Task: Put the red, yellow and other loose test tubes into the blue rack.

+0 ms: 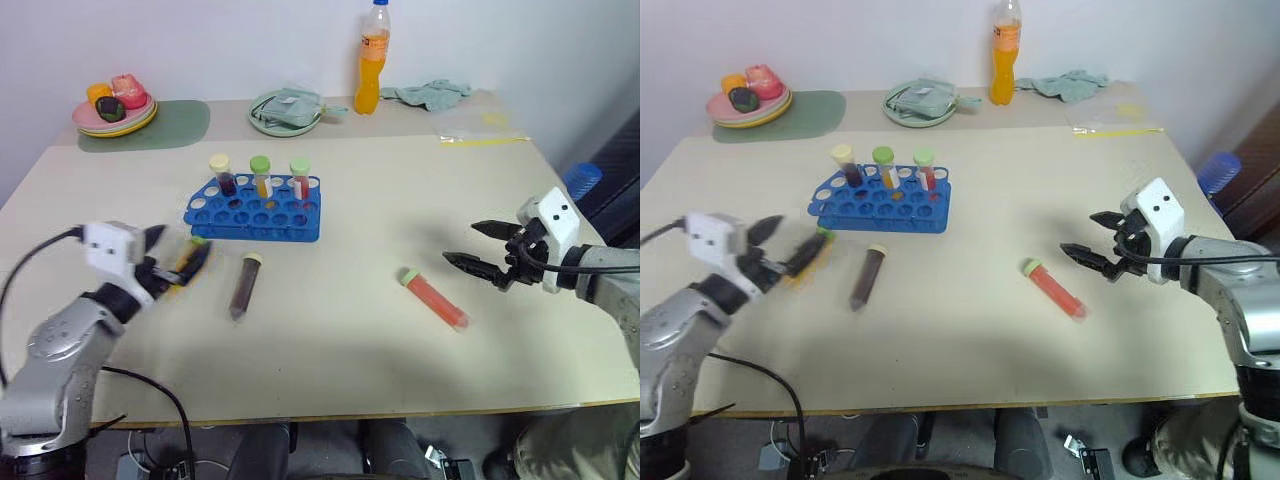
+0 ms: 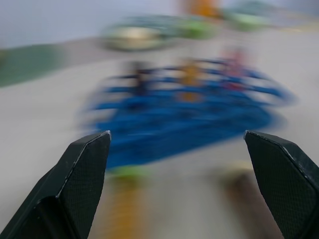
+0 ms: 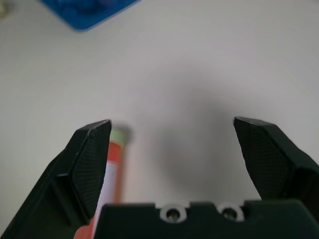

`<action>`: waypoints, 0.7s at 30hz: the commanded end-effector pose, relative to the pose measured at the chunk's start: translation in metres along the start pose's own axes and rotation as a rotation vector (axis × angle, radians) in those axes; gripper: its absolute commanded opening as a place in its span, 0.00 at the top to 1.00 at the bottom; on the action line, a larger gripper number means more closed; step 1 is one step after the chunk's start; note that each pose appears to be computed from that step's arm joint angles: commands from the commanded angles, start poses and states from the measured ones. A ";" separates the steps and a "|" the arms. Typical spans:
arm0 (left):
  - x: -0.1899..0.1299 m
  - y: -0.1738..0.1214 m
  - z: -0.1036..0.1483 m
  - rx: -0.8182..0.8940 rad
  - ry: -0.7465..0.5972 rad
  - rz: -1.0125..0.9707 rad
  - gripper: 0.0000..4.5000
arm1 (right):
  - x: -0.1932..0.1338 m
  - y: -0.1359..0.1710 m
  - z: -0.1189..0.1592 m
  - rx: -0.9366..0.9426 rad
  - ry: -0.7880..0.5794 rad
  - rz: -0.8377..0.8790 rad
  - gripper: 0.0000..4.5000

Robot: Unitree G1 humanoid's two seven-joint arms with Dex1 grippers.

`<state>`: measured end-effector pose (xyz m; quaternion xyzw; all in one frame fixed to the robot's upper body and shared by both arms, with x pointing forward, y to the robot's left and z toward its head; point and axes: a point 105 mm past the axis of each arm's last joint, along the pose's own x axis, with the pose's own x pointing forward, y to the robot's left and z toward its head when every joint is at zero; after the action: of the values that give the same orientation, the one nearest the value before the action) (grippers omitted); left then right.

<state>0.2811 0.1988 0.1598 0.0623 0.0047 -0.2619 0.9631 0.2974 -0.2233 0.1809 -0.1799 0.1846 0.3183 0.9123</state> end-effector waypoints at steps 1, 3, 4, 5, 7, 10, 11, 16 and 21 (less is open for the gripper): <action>0.016 -0.051 0.006 0.066 -0.016 -0.269 0.02 | -0.001 0.018 -0.006 0.063 0.169 0.036 0.04; 0.021 -0.071 0.004 0.061 -0.024 -0.373 0.02 | 0.005 0.027 -0.008 0.125 0.224 0.047 0.04; 0.023 -0.082 0.003 0.070 -0.024 -0.424 0.02 | 0.007 0.031 -0.009 0.147 0.260 0.049 0.04; 0.023 -0.091 0.002 0.082 -0.024 -0.470 0.02 | 0.010 0.035 -0.010 0.162 0.292 0.057 0.04; 0.023 -0.104 0.001 0.090 -0.023 -0.541 0.02 | 0.013 0.041 -0.011 0.171 0.347 0.067 0.04; 0.025 -0.118 0.001 0.078 -0.040 -0.592 0.02 | 0.022 0.039 -0.016 0.197 0.405 0.047 0.04; 0.025 -0.121 0.002 0.075 -0.045 -0.602 0.02 | 0.025 0.038 -0.017 0.197 0.421 0.040 0.04; 0.023 -0.133 -0.001 0.063 -0.053 -0.620 0.02 | 0.040 0.039 -0.019 0.210 0.460 0.044 0.04; 0.021 -0.137 -0.002 0.063 -0.054 -0.595 0.00 | 0.053 0.041 -0.025 0.229 0.509 0.047 0.22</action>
<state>0.2350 0.0743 0.1295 0.0703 0.0176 -0.5342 0.8423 0.3011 -0.1791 0.1201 -0.1372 0.4562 0.2636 0.8388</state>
